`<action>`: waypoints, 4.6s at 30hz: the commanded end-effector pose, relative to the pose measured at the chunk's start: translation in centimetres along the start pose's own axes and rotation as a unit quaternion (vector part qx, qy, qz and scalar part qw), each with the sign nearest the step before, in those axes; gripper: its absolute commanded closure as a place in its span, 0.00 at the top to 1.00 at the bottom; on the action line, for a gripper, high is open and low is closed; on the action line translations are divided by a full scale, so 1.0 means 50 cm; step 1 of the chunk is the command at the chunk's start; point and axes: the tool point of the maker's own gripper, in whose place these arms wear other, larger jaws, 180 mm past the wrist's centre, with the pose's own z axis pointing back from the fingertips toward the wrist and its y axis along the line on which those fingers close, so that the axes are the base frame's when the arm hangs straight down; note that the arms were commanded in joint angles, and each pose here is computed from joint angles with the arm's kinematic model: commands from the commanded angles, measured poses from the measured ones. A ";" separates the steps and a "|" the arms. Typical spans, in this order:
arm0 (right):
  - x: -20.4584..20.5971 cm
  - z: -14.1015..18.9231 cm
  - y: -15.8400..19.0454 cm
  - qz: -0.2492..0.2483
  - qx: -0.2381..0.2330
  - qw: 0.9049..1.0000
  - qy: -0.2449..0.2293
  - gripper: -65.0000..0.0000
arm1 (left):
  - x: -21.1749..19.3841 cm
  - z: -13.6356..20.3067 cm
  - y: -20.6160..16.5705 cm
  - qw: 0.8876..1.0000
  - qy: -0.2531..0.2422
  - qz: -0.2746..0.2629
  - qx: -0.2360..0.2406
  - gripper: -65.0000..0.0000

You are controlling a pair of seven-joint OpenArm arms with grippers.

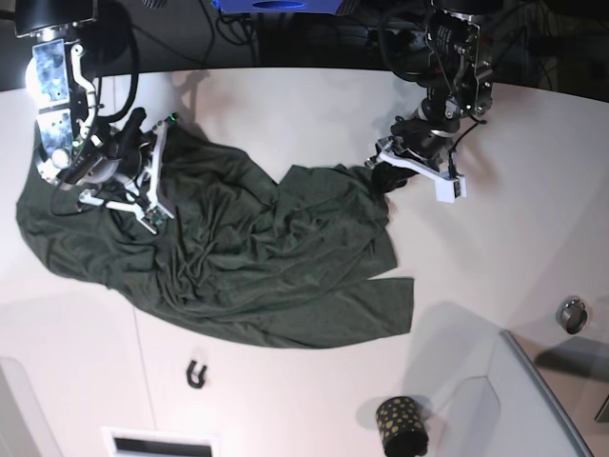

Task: Layout the t-shirt on the table in an organized manner, then fold the t-shirt properly
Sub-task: 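Grasp the shirt with the right gripper and drag it toward its arm base, then release the shirt and move the right gripper back over the shirt body, then reach the left gripper to the shirt hem and grasp it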

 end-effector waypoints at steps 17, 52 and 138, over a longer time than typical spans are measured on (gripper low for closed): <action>0.000 0.008 -0.026 0.006 -0.013 1.000 -0.002 0.00 | 0.004 0.135 -0.004 0.998 -0.005 -0.064 0.022 0.00; -0.291 -0.004 -0.193 -0.140 -0.066 0.986 0.060 0.00 | -0.052 0.287 0.061 0.985 0.076 -0.126 0.088 0.00; 0.156 -0.003 0.412 0.149 0.207 0.959 -0.125 0.00 | 0.268 -0.153 0.003 0.979 0.075 -0.136 0.129 0.00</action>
